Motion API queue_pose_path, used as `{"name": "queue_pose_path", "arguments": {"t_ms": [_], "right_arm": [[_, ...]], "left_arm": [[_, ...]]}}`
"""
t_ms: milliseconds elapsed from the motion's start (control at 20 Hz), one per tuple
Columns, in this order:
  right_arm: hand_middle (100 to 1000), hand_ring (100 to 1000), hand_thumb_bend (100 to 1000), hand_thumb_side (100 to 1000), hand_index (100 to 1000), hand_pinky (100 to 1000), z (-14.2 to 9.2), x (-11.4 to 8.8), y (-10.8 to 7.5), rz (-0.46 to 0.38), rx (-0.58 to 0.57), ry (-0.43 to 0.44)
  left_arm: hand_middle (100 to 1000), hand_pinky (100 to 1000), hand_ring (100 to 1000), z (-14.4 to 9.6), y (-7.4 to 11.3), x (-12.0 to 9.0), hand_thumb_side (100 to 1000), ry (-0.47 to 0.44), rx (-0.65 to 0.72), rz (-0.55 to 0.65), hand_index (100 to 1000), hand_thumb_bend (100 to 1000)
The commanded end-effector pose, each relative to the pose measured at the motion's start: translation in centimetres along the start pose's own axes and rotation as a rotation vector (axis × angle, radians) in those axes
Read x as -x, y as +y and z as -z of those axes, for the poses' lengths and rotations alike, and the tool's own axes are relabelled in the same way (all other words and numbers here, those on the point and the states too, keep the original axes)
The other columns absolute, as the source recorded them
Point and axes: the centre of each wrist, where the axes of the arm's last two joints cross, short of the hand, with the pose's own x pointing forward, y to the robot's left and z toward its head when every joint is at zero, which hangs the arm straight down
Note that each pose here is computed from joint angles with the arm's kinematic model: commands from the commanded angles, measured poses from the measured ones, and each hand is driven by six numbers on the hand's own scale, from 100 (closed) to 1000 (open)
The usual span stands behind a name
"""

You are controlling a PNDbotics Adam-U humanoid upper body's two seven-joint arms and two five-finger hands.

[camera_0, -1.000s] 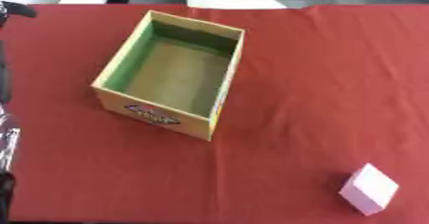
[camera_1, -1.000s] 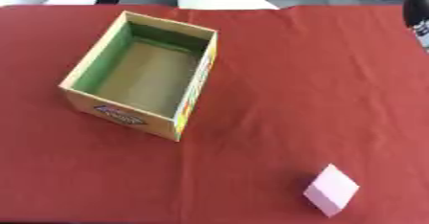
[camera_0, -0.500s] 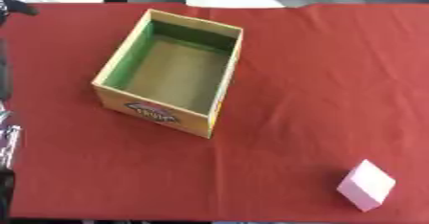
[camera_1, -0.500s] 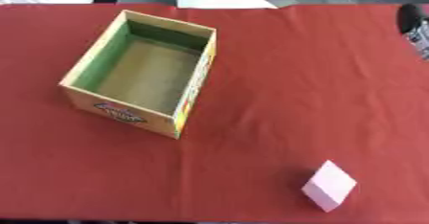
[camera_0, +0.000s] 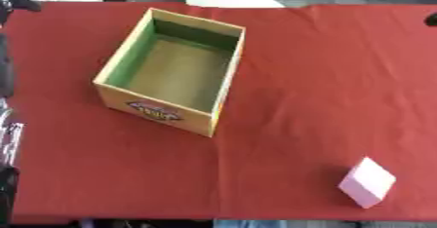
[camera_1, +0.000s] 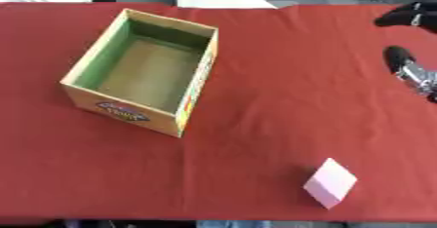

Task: Pick up objects on the table and place them in the box.

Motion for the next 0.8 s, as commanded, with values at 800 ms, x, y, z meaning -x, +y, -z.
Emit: {"name": "queue_pose_path", "arguments": {"t_ms": [800], "right_arm": [[857, 887, 100, 1000, 927, 892, -0.5, -0.5, 1.7, -0.01, -0.121, -0.093]], "left_arm": [[594, 538, 691, 0.8, 0.2, -0.7, 757, -0.033, 0.029, 0.027, 768, 100]]}}
